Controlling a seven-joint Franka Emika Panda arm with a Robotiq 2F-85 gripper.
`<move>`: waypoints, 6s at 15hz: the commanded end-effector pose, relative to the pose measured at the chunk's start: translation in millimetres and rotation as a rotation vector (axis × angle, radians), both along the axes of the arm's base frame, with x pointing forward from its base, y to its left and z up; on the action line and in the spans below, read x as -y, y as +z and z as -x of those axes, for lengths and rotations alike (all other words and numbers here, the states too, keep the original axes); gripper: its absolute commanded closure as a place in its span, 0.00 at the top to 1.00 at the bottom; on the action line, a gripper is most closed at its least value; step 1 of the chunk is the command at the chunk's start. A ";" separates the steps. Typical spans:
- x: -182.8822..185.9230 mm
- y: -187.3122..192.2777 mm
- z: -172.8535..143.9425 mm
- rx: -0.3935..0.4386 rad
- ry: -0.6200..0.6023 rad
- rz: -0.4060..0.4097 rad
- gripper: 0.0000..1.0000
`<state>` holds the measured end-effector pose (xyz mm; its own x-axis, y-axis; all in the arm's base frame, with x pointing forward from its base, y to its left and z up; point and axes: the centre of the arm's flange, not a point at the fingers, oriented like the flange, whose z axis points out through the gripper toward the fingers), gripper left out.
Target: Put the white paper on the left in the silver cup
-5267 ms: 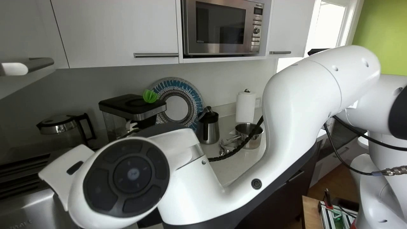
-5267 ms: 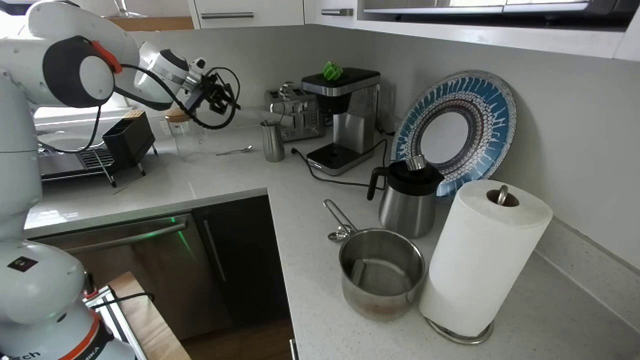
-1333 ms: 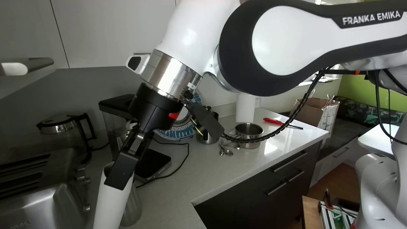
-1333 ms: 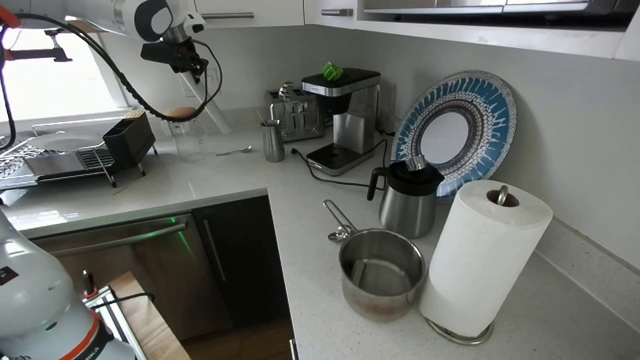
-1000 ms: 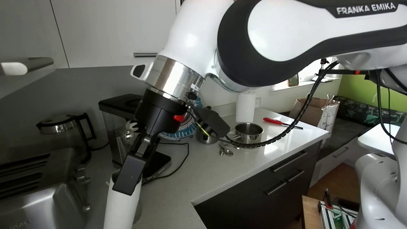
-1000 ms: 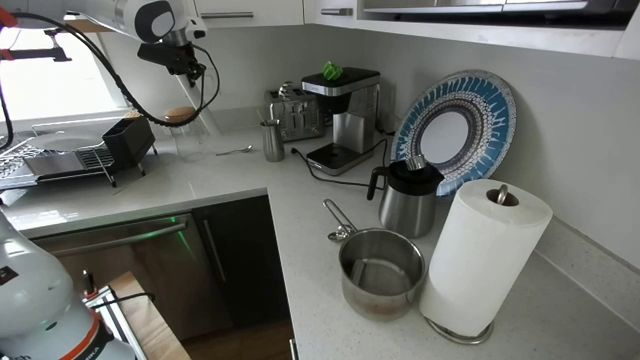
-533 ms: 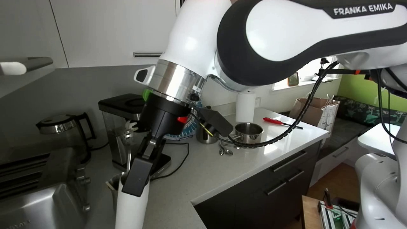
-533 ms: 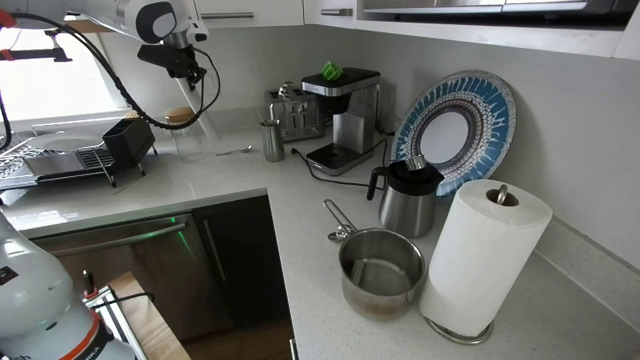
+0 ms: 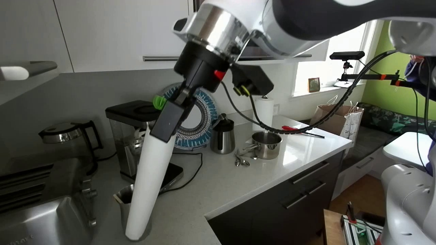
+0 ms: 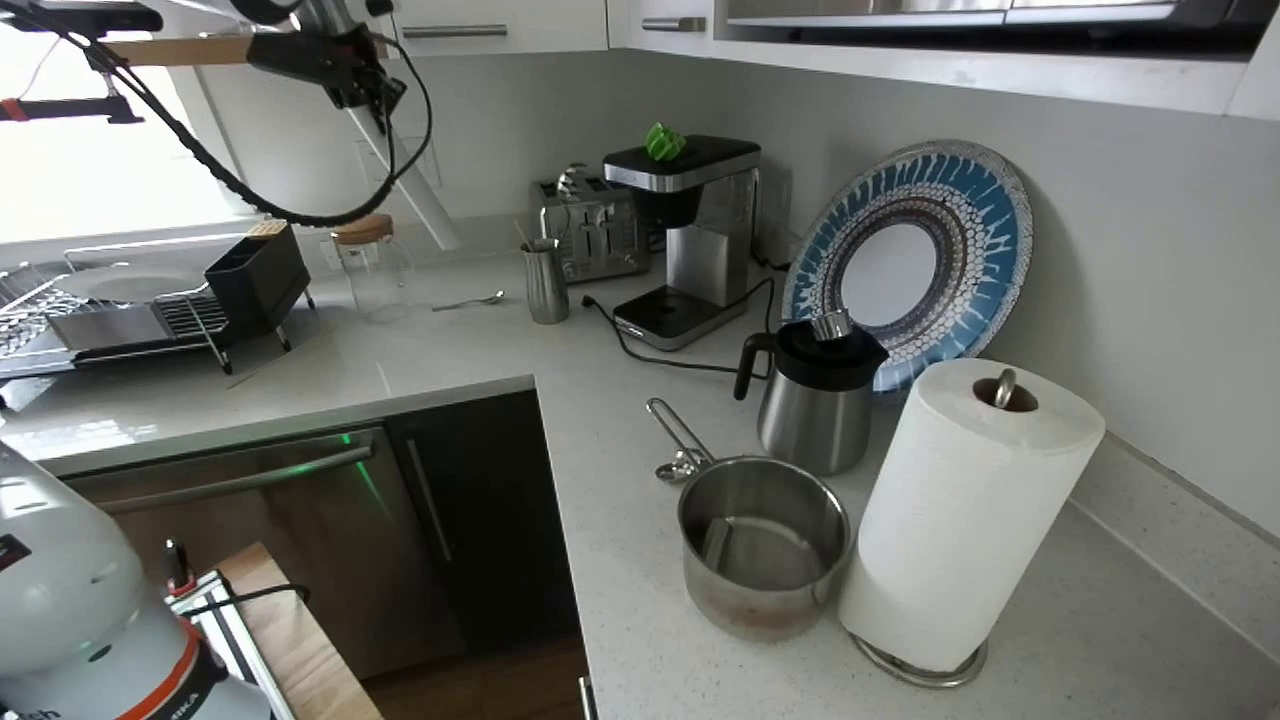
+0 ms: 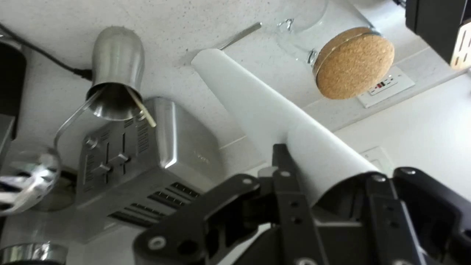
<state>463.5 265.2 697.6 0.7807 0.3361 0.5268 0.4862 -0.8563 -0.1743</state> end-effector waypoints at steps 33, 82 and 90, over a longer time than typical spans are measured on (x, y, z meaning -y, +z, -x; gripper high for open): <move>84.7 34.4 -28.5 0.124 -0.307 -0.130 0.01; 34.1 70.7 -5.8 0.059 -0.142 -0.261 1.00; 12.2 74.2 14.7 -0.006 -0.072 -0.250 1.00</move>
<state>448.9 253.0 771.8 0.8012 0.1394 0.5820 0.4238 -0.8189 -0.3872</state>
